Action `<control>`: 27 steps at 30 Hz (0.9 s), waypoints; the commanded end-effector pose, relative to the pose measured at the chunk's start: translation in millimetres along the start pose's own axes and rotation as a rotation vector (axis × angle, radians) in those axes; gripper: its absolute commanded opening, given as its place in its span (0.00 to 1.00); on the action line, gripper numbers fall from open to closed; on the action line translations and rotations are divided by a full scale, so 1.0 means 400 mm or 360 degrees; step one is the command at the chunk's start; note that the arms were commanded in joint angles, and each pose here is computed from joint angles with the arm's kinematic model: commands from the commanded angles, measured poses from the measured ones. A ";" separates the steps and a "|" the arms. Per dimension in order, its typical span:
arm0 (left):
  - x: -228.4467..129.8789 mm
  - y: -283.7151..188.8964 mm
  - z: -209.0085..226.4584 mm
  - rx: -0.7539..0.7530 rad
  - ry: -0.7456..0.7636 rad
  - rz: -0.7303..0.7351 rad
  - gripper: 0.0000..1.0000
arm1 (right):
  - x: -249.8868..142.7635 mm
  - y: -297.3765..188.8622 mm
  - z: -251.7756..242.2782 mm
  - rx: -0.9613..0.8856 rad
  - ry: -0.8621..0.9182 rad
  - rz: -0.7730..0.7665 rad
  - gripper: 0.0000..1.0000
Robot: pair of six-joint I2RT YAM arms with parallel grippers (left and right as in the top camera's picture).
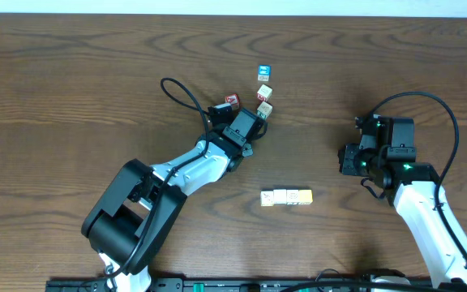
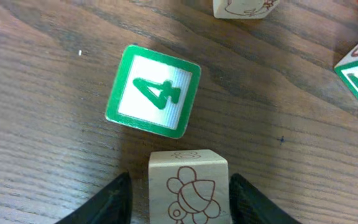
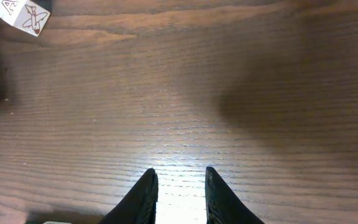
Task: Lift 5 blocks
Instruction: 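Lower left gripper and close on the bee-picture block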
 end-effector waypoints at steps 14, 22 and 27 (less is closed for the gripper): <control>0.028 -0.022 -0.013 0.0022 0.0145 -0.0047 0.20 | -0.008 0.003 0.000 0.0013 0.0032 0.0011 0.23; 0.027 -0.090 0.015 0.0080 0.0174 -0.0004 0.08 | -0.007 0.004 0.000 0.0012 0.0032 0.0010 0.23; -0.003 -0.170 -0.016 0.0020 0.0262 -0.0023 0.08 | -0.007 0.004 0.000 0.0012 0.0032 0.0010 0.23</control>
Point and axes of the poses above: each gripper's point midway between its finger pads, its own y axis out along the fingers, its own z axis along the line the jaws close on, x = y × z, the point moved 2 cm from there along -y, back along the fingers, and after that the axes turned 11 degrees about -y, right-handed, at the moved point
